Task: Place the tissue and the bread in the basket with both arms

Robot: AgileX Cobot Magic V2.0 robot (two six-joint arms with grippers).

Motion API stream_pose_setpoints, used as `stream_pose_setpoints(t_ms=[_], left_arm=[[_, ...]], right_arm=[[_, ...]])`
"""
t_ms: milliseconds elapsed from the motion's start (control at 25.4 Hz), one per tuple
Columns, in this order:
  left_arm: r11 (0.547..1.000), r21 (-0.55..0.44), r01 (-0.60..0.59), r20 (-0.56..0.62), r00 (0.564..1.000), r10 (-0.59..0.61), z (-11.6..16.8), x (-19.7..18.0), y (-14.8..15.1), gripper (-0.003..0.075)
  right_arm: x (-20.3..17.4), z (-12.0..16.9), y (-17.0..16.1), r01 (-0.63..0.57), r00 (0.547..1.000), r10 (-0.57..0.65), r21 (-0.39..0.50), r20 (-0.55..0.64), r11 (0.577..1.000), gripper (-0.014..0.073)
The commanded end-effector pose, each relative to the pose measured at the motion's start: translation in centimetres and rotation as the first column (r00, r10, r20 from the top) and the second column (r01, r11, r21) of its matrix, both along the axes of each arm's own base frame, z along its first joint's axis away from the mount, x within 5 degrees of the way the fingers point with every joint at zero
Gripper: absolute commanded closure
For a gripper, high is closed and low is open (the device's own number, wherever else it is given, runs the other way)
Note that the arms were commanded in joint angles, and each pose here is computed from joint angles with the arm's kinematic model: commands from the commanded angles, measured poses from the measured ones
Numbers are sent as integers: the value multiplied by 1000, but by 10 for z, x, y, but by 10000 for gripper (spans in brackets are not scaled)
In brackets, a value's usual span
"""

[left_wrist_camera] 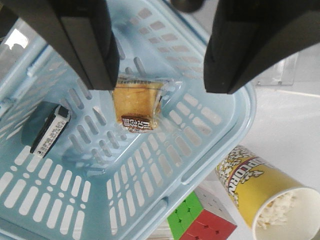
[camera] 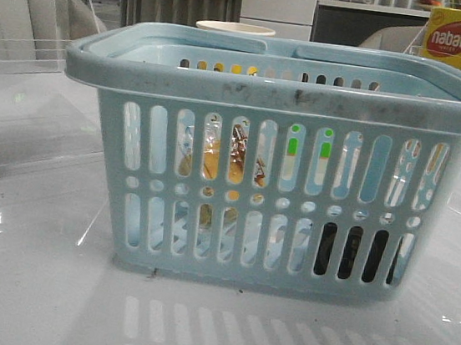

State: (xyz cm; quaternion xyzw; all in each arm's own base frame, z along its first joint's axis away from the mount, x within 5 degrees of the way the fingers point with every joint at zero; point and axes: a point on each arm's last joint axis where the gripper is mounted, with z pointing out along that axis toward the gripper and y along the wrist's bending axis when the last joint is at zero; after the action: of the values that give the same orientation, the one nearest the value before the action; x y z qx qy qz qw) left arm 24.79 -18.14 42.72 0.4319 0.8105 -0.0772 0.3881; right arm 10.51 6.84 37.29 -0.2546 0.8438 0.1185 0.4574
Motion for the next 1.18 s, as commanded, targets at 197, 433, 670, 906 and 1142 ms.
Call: stream_pose_setpoints(t_ms=[197,433,670,906,1142], left_arm=[[990,-119,-75,39,996,80,13,-72,52,286],[975,-158,-159,41,985,167,-9,-111,85,286],[954,-236,-186,64,976,207,-31,-143,110,286],[937,-307,-168,122,969,214,-50,-163,124,286],[926,-348,-147,167,962,215,-64,-161,122,286]], right_arm=[[1,13,1,-10,997,6,43,82,999,41],[1,13,1,-10,996,7,45,85,999,41],[1,12,0,-6,997,4,28,74,1000,41],[0,7,-4,8,999,-7,-26,42,1000,41],[-4,-18,-5,-8,996,7,4,93,1000,41]])
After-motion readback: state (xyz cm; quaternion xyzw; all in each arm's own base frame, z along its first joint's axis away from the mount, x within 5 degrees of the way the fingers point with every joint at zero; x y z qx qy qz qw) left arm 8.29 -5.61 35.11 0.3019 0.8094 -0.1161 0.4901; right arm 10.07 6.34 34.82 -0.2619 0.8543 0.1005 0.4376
